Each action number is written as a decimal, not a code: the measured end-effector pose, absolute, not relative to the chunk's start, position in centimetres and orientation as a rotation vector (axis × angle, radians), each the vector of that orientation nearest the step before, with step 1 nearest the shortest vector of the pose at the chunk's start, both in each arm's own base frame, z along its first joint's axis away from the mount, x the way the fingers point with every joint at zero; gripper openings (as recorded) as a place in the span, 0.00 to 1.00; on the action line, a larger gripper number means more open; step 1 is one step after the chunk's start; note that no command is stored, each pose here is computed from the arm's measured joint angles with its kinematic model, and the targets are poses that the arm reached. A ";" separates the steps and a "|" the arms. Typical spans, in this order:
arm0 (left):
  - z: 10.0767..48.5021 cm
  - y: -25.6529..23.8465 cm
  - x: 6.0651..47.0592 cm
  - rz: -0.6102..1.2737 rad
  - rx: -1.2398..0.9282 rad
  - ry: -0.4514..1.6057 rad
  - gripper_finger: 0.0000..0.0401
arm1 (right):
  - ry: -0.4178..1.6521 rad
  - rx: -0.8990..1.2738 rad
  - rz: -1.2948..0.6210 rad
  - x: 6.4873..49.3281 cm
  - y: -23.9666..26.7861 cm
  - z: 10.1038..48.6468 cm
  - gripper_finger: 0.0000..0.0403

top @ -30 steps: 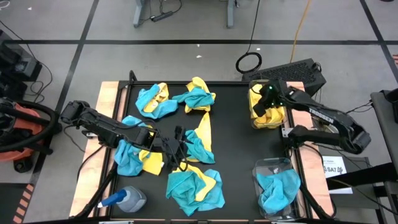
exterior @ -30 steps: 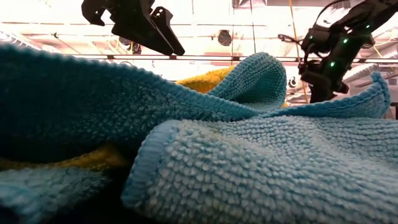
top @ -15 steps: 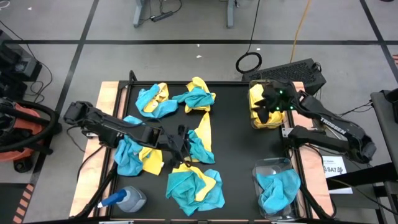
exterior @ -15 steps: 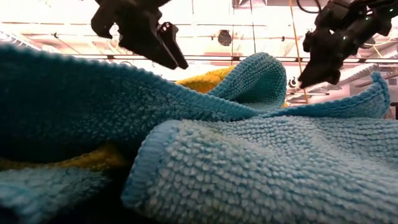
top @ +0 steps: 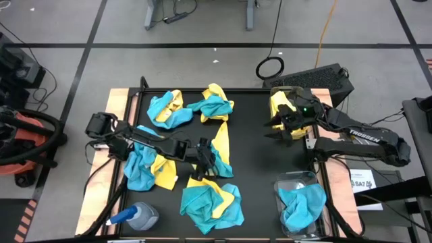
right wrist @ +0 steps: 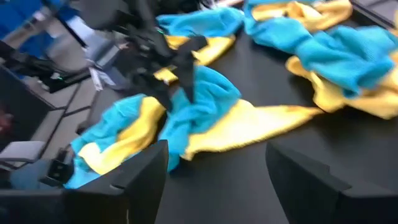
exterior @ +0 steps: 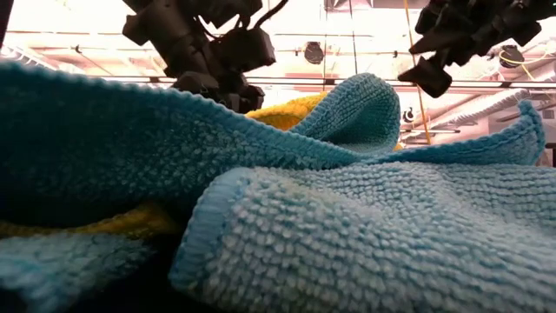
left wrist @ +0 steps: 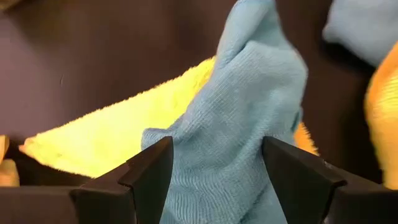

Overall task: Sort microfiber towel by color & place in baskets
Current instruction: Put the blue towel into the bottom transparent bin

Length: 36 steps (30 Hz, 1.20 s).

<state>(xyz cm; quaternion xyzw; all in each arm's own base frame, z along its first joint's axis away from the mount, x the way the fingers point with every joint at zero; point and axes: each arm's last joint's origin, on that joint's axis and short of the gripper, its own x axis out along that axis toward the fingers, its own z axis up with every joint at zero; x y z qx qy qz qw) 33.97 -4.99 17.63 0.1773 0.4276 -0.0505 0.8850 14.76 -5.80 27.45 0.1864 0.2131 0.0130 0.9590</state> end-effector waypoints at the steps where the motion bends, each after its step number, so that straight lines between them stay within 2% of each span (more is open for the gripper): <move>1: 17.6 -4.8 34.0 -0.102 0.367 0.893 0.63 | 0.424 0.376 0.034 14.9 -5.7 27.5 0.65; 11: 17.0 -4.1 34.3 -0.179 0.274 0.904 0.46 | 0.378 0.321 0.046 15.6 -4.6 28.1 0.63; 21: 14.5 -4.2 35.2 -0.144 0.278 0.977 0.41 | 0.370 0.294 0.072 16.2 -3.5 28.2 0.63; 24: 14.9 -4.2 35.4 -0.139 0.283 0.970 0.30 | 0.361 0.287 0.087 16.3 -3.2 28.3 0.63; 28: 16.5 -4.2 35.5 -0.149 0.311 0.922 0.06 | 0.361 0.277 0.065 16.4 -3.0 28.3 0.63; 29: 16.9 -4.2 35.5 -0.149 0.317 0.909 0.04 | 0.362 0.276 0.069 16.4 -2.9 28.3 0.63; 36: 20.7 -4.3 35.3 -0.114 0.376 0.841 0.01 | 0.394 0.262 0.146 17.4 -1.7 27.8 0.63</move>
